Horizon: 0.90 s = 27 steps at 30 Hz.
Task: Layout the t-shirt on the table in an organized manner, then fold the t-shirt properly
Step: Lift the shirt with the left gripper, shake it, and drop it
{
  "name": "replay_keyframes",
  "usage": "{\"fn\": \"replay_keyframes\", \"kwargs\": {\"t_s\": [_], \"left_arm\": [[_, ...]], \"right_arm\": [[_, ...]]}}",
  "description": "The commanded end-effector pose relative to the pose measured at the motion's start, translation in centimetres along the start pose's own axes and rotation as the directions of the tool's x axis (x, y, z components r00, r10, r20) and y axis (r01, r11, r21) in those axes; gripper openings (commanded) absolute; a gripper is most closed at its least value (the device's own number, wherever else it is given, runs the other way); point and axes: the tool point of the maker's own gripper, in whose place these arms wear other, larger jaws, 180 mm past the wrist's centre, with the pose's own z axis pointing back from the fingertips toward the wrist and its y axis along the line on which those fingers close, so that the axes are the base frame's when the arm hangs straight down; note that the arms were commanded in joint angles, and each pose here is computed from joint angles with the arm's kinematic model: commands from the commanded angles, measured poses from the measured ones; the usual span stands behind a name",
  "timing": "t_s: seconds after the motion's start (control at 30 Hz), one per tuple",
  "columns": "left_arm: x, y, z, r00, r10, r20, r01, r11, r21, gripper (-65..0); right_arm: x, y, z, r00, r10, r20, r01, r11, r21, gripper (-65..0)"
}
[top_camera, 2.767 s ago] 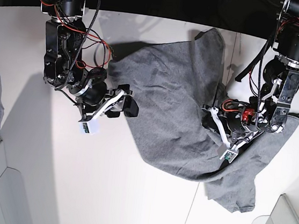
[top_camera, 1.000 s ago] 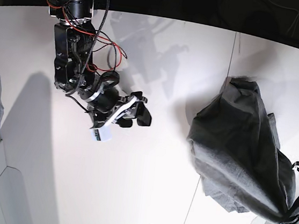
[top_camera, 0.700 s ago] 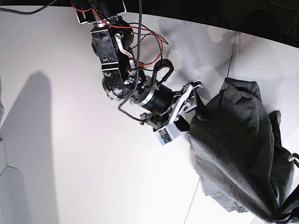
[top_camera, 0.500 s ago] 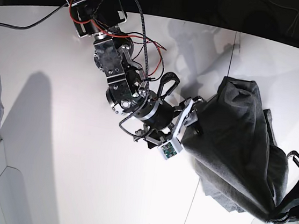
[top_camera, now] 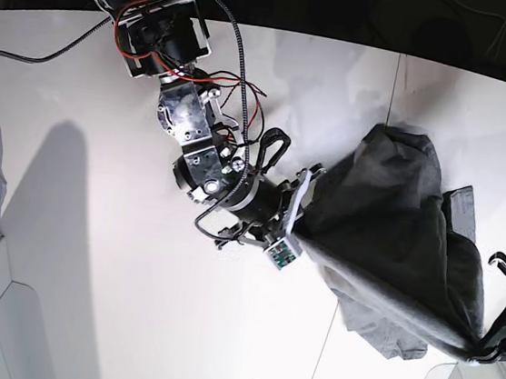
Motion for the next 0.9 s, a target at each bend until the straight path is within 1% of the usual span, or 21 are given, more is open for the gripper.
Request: {"fn": "replay_keyframes", "kwargs": {"t_s": [0.0,0.13,0.23,0.3,0.37,0.47,0.53,0.63,0.7,0.73,0.8,0.87], "left_arm": [[0.7,2.2,0.3,1.0,0.006,0.021,-0.007,0.997,0.071,-65.0],[-2.2,3.9,-0.4,0.995,0.089,-0.045,-0.084,0.991,0.102,-65.0],[-3.0,4.3,-0.5,0.992,0.108,-0.063,-0.101,0.989,0.107,-65.0],[-3.1,4.2,-0.5,0.992,0.11,-0.067,-0.102,0.989,0.105,-65.0],[-3.0,3.8,-0.5,0.992,0.106,-0.065,-0.101,0.991,0.084,-65.0],[-3.0,3.6,-0.6,0.991,0.115,-0.061,-0.11,0.991,0.07,-65.0],[-3.3,3.6,-0.6,0.99,0.12,-0.07,-0.115,0.991,0.07,-65.0],[-4.8,3.7,-0.7,0.984,0.146,-0.103,-0.139,0.988,0.073,-65.0],[-6.8,3.5,-0.9,0.975,0.166,-0.148,-0.158,0.985,0.063,-65.0],[-8.0,3.4,-0.9,0.968,0.177,-0.176,-0.169,0.984,0.057,-65.0],[-10.4,3.5,-0.9,0.952,0.213,-0.222,-0.205,0.977,0.057,-65.0],[-12.4,3.9,-1.0,0.934,0.261,-0.243,-0.25,0.965,0.075,-65.0]], "right_arm": [[3.1,-1.9,0.5,0.997,0.007,0.079,-0.004,0.999,-0.043,-65.0],[6.6,-5.8,3.5,0.981,0.015,0.195,0.004,0.995,-0.096,-65.0],[9.1,-7.4,6.3,0.959,0.038,0.28,-0.013,0.996,-0.09,-65.0],[10.0,-8.5,8.0,0.954,0.043,0.297,-0.011,0.994,-0.109,-65.0],[10.9,-9.3,9.5,0.949,0.052,0.309,-0.014,0.992,-0.124,-65.0],[12.4,-10.1,11.7,0.941,0.078,0.328,-0.03,0.989,-0.148,-65.0],[13.4,-10.4,12.8,0.931,0.077,0.356,-0.024,0.988,-0.152,-65.0],[14.4,-10.1,13.4,0.913,0.048,0.404,0.003,0.992,-0.125,-65.0],[14.8,-9.5,13.4,0.905,0.017,0.425,0.026,0.995,-0.095,-65.0],[14.7,-9.2,13.0,0.909,0.003,0.417,0.036,0.996,-0.085,-65.0],[13.9,-8.6,12.0,0.926,-0.029,0.376,0.057,0.996,-0.063,-65.0],[12.8,-8.0,10.9,0.945,-0.064,0.32,0.081,0.996,-0.041,-65.0]]}}
